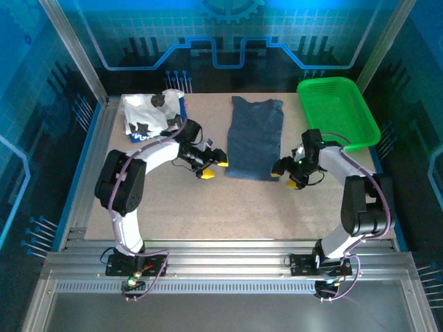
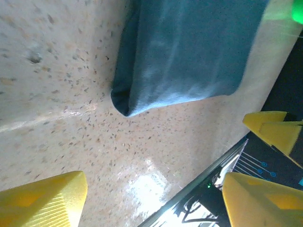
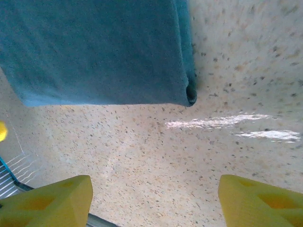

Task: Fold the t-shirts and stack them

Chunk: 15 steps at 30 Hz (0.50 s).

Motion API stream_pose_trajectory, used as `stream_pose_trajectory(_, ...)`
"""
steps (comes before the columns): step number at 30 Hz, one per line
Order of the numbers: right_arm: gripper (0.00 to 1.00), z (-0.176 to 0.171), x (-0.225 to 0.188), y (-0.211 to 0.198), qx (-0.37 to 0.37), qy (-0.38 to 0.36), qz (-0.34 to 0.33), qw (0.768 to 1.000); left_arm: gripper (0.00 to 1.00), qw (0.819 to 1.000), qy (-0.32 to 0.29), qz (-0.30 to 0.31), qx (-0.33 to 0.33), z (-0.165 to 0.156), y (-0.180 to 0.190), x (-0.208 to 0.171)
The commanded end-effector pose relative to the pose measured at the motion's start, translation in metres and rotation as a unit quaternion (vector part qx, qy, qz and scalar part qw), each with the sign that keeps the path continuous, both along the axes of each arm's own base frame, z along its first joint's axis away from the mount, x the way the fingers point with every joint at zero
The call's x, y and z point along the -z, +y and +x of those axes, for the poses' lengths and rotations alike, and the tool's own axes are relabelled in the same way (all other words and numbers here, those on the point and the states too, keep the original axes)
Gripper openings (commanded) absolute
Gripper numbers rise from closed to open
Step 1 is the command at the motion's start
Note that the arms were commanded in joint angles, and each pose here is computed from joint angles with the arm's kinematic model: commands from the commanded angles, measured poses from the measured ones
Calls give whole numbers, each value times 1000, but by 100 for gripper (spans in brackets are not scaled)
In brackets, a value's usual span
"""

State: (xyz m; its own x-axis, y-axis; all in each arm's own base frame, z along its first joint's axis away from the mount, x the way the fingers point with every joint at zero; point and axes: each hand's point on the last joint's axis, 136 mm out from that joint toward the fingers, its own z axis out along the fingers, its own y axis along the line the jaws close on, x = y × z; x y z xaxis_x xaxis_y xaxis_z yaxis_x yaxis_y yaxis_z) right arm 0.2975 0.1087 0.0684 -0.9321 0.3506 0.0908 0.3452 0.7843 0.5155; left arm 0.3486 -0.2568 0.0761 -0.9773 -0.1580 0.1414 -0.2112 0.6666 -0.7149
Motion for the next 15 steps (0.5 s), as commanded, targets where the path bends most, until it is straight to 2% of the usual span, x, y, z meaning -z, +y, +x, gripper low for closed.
stream_pose_trajectory(1, 71, 29, 0, 19, 4, -46, 28, 999, 73, 999, -18, -46, -12, 16, -23, -8)
stream_pose_trajectory(8, 65, 42, 28, 23, 20, -18, 33, 999, 68, 998, -4, -44, -45, 35, -30, 13)
stream_pose_trajectory(12, 63, 41, 38, 23, 20, 5, 27, 999, 63, 998, 16, -23, -53, 40, -29, 27)
stream_pose_trajectory(15, 57, 40, 47, 22, 24, 20, 21, 999, 59, 998, 28, -15, -52, 43, -33, 39)
